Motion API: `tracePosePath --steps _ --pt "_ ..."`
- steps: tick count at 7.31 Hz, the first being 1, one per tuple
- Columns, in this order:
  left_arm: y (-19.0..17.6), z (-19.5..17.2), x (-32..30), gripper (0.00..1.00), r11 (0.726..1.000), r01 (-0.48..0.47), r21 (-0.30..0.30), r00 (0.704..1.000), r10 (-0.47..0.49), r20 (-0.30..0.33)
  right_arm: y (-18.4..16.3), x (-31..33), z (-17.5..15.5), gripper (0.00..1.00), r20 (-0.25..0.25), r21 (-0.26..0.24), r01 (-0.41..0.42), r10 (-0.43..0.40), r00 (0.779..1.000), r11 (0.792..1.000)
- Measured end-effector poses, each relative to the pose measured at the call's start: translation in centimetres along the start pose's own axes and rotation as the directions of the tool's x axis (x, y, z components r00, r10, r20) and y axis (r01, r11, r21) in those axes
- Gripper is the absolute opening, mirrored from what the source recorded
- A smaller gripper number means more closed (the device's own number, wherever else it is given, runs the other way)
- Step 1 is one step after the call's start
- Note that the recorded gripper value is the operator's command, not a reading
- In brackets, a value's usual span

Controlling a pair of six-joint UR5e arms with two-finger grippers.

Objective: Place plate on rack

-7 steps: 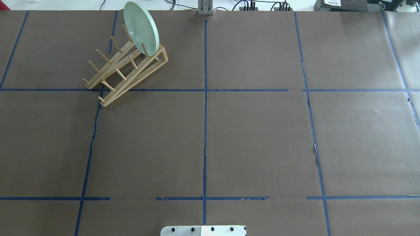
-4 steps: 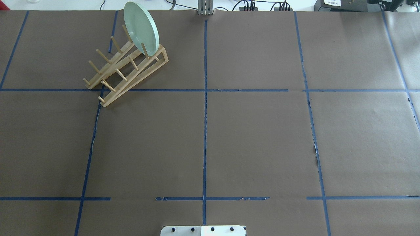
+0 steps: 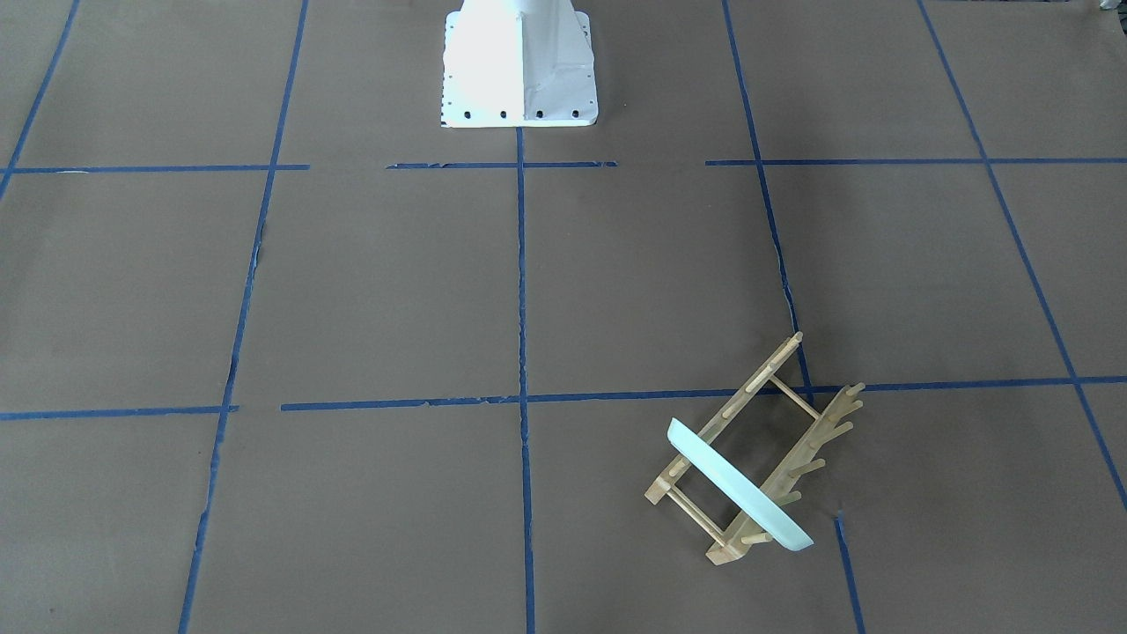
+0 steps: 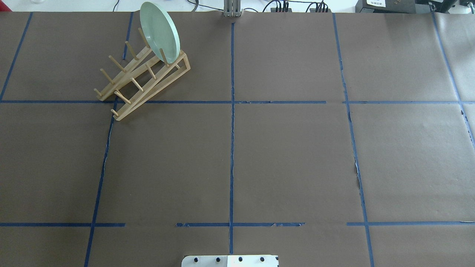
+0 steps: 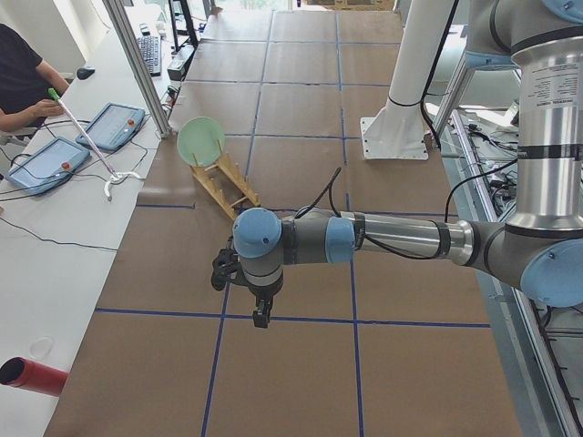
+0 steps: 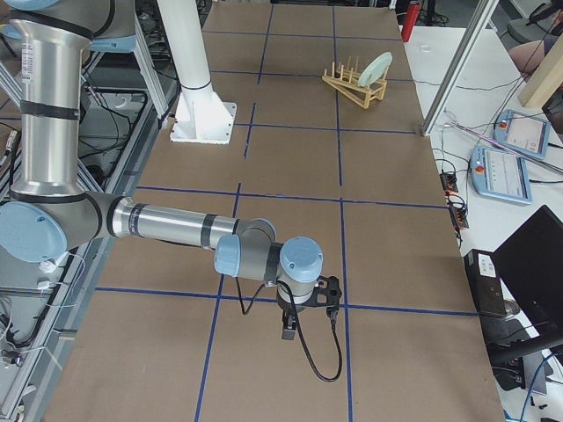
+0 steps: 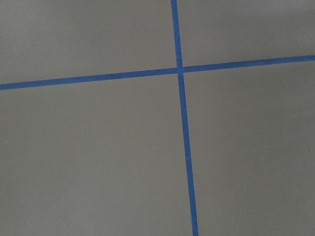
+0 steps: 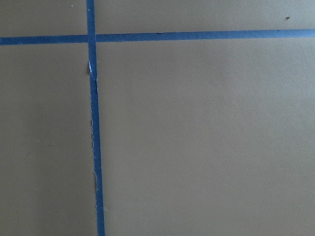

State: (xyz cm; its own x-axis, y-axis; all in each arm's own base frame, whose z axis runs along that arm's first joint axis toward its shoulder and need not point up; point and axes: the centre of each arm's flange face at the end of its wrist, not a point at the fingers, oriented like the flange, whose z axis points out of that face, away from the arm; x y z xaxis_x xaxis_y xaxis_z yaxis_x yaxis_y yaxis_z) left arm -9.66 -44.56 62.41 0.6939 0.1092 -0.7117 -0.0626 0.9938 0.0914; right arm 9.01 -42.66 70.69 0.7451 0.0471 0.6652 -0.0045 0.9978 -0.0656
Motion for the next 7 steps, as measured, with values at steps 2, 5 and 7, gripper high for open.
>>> tracePosePath --steps 2,5,7 --pt "0.0 0.0 0.0 1.0 1.0 0.001 0.0 1.0 -0.001 0.001 0.0 0.0 -0.1 1.0 0.0 0.001 0.001 -0.001 1.0 1.0" --pt "-1.3 -1.0 0.7 1.0 1.0 -0.009 0.01 1.0 0.009 0.009 0.0 0.0 0.0 1.0 0.0 0.001 0.001 -0.001 1.0 1.0" --pt "-2.8 -2.1 1.4 1.0 1.0 0.008 -0.006 1.0 -0.008 0.007 0.0 0.0 -0.1 1.0 0.0 0.001 0.001 -0.001 1.0 1.0"
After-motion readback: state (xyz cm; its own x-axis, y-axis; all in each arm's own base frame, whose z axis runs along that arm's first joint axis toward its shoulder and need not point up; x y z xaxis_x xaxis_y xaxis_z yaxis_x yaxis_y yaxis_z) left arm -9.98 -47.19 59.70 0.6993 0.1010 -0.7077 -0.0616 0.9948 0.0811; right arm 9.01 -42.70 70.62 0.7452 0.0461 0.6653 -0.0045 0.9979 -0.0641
